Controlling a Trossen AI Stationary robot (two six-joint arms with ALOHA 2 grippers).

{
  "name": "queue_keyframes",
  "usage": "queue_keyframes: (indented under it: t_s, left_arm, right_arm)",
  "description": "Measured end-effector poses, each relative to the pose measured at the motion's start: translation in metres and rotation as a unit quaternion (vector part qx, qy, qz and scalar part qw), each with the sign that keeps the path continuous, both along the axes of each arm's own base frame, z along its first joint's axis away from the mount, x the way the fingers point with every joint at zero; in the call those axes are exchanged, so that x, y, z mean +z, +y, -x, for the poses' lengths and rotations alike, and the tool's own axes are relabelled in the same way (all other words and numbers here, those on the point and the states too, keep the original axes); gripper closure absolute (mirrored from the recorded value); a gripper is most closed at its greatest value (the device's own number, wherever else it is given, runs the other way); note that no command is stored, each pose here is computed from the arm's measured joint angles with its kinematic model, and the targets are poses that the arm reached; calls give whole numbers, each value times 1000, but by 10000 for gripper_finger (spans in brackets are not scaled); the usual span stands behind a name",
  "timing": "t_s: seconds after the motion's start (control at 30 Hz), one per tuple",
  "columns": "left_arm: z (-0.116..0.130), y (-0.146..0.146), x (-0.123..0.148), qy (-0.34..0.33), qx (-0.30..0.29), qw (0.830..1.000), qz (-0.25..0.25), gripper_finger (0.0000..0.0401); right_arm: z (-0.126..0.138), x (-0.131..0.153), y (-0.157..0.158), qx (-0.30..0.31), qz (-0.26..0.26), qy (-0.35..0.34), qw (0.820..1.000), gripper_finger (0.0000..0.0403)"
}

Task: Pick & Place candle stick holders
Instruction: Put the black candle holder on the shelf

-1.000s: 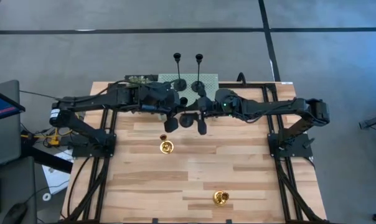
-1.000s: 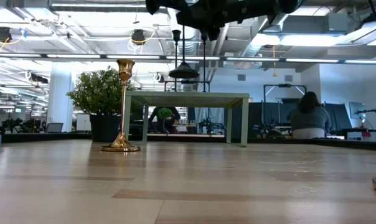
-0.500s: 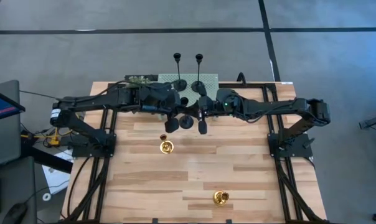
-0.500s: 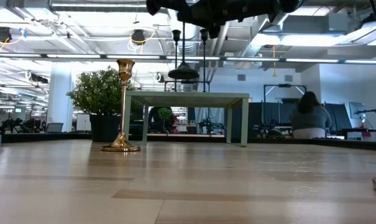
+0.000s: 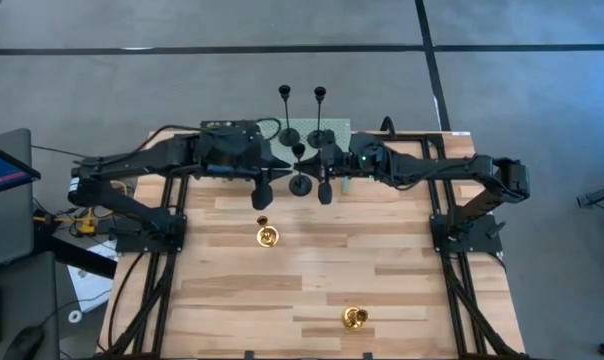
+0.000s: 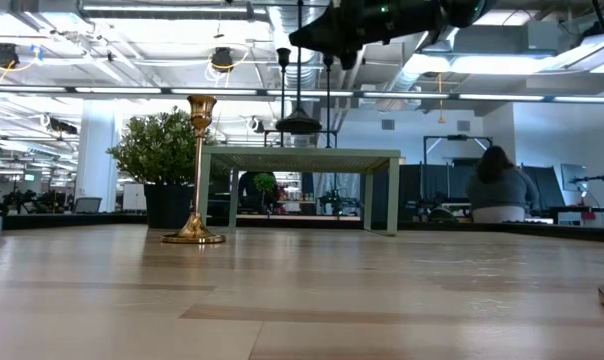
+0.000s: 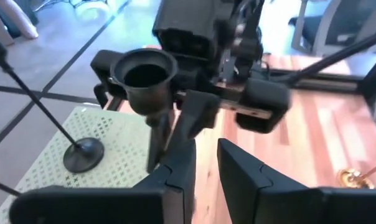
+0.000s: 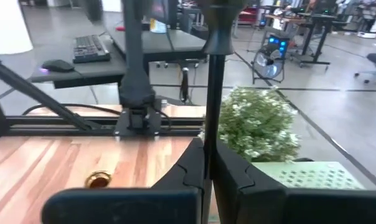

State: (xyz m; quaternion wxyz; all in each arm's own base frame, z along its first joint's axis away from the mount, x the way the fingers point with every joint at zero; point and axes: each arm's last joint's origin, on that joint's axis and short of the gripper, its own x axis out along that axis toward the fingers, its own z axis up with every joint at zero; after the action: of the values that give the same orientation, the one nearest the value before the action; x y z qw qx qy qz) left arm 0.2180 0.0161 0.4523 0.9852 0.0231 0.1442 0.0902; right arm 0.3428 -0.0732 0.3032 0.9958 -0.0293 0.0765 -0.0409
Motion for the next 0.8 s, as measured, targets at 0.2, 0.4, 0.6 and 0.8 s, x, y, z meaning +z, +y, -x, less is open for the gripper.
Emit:
queue_keyframes:
  t_s: [0.2, 0.4, 0.6, 0.8]
  left_arm:
    - [21, -8, 11, -29, -14, 999, 6, 341]
    - [24, -11, 13, -35, -22, 999, 6, 346]
    - [18, -11, 9, -24, -22, 999, 6, 348]
    - [15, -11, 8, -20, -21, 1000, 6, 348]
  right_arm:
    - [5, 4, -24, -38, -11, -24, 999, 402]
    - [12, 5, -44, -70, -28, -31, 997, 402]
    - [7, -6, -53, -81, -38, -23, 996, 403]
    - [-13, -17, -67, -87, -44, -7, 995, 403]
